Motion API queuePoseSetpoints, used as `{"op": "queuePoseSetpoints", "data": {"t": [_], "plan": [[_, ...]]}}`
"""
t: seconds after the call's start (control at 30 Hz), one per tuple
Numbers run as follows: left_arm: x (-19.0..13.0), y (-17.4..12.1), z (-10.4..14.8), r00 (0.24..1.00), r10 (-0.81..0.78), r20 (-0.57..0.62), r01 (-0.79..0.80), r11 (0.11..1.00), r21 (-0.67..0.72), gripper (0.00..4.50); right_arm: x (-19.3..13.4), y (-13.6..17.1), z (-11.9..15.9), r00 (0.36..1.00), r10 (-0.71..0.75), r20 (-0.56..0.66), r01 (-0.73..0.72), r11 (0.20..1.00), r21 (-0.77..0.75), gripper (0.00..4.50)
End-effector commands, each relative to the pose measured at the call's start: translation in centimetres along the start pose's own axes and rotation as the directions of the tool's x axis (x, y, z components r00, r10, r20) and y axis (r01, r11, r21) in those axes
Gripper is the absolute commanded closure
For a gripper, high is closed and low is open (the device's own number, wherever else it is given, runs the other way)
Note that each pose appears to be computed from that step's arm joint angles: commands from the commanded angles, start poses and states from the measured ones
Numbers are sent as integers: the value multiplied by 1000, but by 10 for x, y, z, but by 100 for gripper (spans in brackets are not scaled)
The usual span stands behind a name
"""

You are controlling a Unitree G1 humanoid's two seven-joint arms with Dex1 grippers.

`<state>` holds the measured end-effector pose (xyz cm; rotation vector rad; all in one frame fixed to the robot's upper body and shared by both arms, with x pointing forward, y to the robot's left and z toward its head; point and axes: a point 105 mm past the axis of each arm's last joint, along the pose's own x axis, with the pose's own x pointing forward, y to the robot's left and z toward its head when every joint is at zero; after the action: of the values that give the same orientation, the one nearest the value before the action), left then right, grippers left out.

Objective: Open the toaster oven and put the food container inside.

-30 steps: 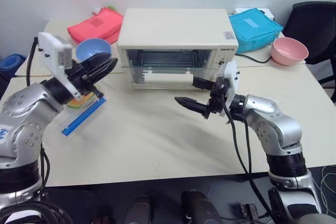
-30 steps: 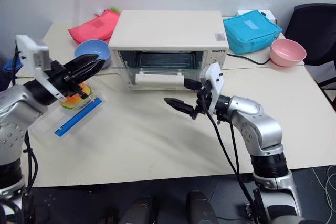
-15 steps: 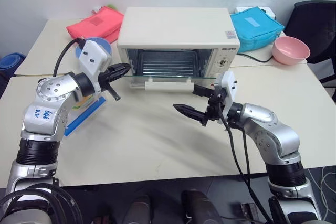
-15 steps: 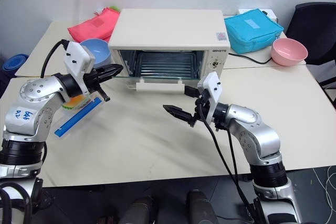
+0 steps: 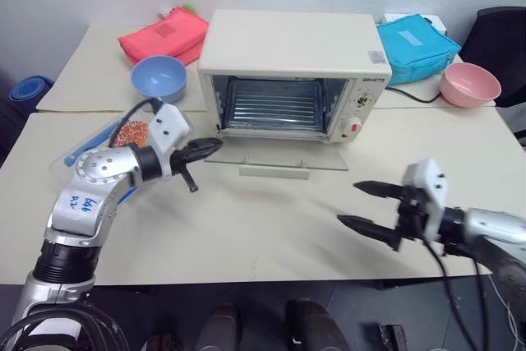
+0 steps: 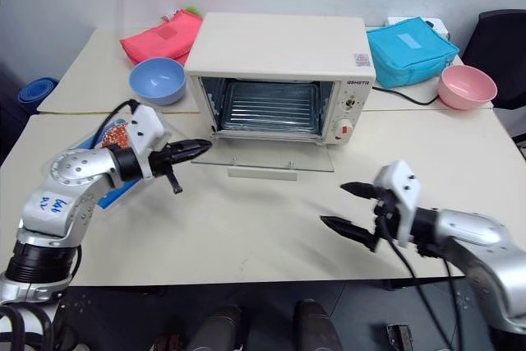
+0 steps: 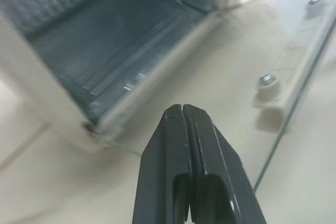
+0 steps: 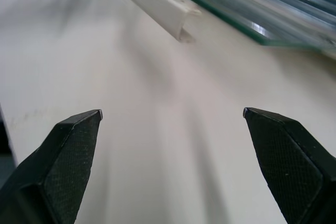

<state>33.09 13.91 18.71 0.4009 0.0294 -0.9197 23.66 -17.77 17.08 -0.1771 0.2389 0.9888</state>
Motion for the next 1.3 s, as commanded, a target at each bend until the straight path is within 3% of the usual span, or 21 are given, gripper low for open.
{"op": "queuePoseSetpoints", "data": {"t": [0.03, 0.27, 0.57, 0.67, 0.87, 0.97, 1.1, 1.3], "plan": [[23, -23, -8, 998, -53, -35, 54, 998, 36, 444, -16, 3, 29, 998, 36, 55, -33, 998, -55, 0], [44, -25, -32, 993, 1, -119, -1, 1000, 3, 444, -10, -7, 68, 985, 25, 169, -5, 993, -115, 0], [11, -17, -9, 993, 118, 16, -113, 977, -180, 444, 4, -5, 80, 982, 96, 165, -68, 984, -166, 0], [-19, -27, 6, 983, 149, 102, -112, 945, -306, 387, 10, -7, 77, 983, 125, 138, -99, 978, -185, 0], [-67, -39, 9, 935, 329, 133, -233, 851, -471, 214, 19, -13, 79, 976, 185, 117, -157, 964, -213, 0], [-94, -41, 10, 862, 487, 137, -353, 773, -527, 122, 27, -17, 82, 967, 226, 115, -195, 954, -229, 0], [-136, -32, 1, 668, 740, 74, -529, 543, -652, 3, 39, -22, 86, 955, 274, 115, -240, 940, -243, 0], [-184, -30, -34, 451, 878, -159, -645, 198, -738, 3, 51, -24, 91, 936, 330, 122, -292, 922, -254, 0]]}}
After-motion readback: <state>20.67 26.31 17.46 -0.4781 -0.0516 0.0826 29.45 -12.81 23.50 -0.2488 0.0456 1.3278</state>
